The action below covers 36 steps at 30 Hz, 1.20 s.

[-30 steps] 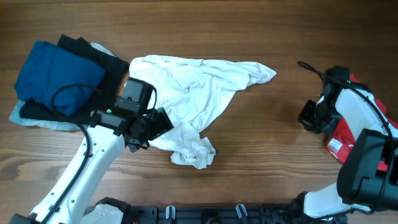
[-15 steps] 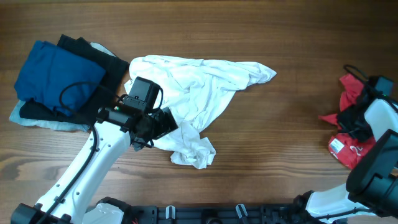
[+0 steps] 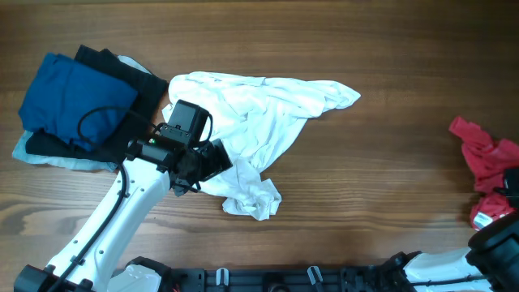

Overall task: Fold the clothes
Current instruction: 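Grasp the white shirt's right corner with the right gripper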

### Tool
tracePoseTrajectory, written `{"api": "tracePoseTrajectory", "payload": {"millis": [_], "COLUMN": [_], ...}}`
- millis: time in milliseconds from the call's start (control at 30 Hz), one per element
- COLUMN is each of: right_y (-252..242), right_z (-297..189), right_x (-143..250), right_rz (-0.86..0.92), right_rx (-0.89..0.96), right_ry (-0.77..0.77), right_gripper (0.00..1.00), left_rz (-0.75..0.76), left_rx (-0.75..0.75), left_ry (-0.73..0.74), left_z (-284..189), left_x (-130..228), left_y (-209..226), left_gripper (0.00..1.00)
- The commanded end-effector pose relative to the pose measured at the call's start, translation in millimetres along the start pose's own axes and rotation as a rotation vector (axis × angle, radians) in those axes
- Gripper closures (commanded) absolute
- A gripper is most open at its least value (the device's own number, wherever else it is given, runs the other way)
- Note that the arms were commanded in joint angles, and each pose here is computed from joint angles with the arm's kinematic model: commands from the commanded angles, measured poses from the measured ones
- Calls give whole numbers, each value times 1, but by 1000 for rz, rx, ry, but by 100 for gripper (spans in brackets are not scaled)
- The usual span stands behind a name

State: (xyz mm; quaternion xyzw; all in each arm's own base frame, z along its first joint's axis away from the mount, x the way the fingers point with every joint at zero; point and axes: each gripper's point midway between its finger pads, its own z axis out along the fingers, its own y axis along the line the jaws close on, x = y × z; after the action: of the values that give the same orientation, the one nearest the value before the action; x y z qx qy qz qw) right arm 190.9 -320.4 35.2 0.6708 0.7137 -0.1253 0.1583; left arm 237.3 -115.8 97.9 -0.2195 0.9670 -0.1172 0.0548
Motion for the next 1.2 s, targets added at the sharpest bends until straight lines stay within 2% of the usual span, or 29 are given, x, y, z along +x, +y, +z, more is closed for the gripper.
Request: {"api": "tracePoseTrajectory", "payload": {"millis": [0, 133, 333, 467, 567, 767, 933, 1067, 1100, 1133, 1167], "right_y": [83, 131, 141, 135, 136, 139, 144, 151, 154, 155, 157], "right_z": [-22, -64, -91, -95, -98, -103, -108, -116, -117, -119, -121], "right_x": [22, 61, 130, 161, 176, 189, 202, 218, 222, 226, 229], "right_rz": [-131, -291, -511, -623, -678, -717, -767, -844, -858, -871, -882], "right_rx": [-430, -628, -617, -558, -530, -534, -542, -565, -572, -577, -581], "right_ry": [142, 239, 369, 426, 438, 452, 461, 457, 456, 456, 456], "right_gripper": [76, 72, 68, 67, 67, 66, 66, 62, 63, 63, 63], "left_rz": [19, 24, 5, -20, -4, 134, 123, 133, 133, 132, 129], "left_rx": [22, 48, 4, -43, -41, 96, 34, 13, 11, 7, 1], "left_ry": [28, 78, 131, 175, 193, 144, 74, 83, 84, 85, 86], "left_z": [1, 1, 11, 28, 49, 71, 86, 102, 106, 111, 113], "left_x": [5, 16, 38, 59, 78, 95, 100, 105, 104, 104, 103], "left_y": [-5, -9, -7, 1, -1, -35, -30, -31, -32, -32, -31], "left_gripper": [8, 8, 9, 9, 12, 26, 26, 22, 24, 32, 57]}}
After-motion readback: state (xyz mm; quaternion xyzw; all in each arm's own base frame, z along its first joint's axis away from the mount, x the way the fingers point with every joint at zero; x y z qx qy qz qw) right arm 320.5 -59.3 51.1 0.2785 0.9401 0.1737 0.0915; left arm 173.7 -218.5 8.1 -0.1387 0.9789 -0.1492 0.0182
